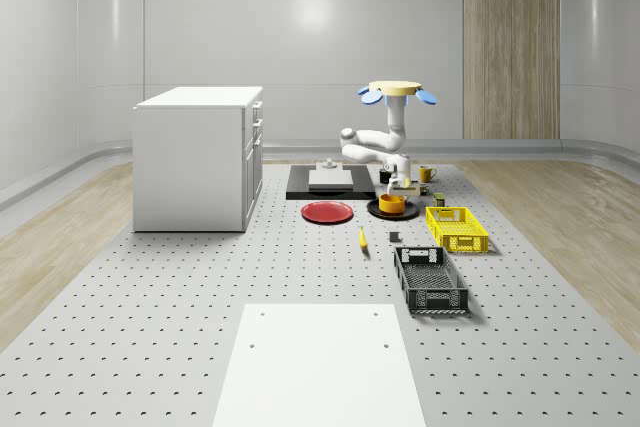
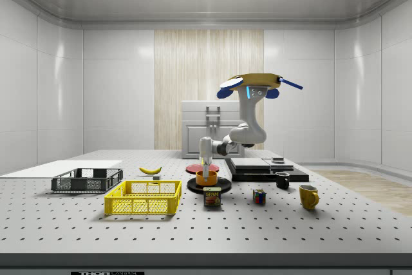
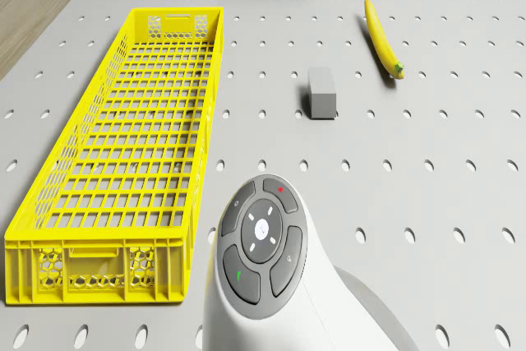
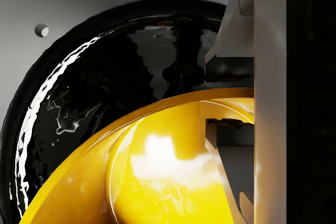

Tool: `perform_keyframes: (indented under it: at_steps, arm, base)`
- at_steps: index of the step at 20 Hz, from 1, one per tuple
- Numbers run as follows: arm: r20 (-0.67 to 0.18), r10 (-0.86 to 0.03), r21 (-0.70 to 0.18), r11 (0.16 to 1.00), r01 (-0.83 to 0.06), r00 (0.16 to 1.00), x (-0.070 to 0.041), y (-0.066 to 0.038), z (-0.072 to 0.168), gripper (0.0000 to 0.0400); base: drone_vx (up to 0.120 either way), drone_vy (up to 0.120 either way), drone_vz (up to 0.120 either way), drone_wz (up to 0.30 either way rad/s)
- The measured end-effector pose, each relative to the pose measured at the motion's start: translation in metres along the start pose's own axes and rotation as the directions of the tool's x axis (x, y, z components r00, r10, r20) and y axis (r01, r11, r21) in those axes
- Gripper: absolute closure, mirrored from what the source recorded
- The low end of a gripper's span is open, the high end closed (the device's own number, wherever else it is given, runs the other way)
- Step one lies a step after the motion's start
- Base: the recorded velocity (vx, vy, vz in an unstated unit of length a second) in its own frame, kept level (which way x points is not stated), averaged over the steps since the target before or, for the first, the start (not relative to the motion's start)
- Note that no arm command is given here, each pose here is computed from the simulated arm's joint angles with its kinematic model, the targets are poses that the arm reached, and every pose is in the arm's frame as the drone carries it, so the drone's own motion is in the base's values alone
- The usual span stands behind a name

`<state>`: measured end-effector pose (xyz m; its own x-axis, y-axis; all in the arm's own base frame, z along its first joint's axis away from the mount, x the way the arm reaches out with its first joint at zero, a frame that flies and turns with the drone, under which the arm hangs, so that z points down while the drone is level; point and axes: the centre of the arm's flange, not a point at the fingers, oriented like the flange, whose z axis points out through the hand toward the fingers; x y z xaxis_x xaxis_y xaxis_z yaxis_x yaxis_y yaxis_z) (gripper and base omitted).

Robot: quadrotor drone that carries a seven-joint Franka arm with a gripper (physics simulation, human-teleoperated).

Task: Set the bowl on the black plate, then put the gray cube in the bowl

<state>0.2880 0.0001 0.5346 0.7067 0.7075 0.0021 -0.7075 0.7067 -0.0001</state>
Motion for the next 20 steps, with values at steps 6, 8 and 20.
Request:
perform_keyframes:
  at_steps: [6,8,20]
  arm:
    - [0.0,0.0,0.0,1.0,0.0,1.0,-0.0006,0.0006,-0.0003,0.0094]
    - [0.0,0.0,0.0,1.0,0.0,1.0,-0.0007,0.0007,-0.0016,0.0057]
    - [0.0,0.0,0.0,1.0,0.0,1.0,-0.0008,0.0008,-0.0039,0.0003]
  base:
    - [0.0,0.0,0.047,0.0]
    - [0.0,0.0,0.12,0.0]
    - [0.043,-0.1,0.03,0.0]
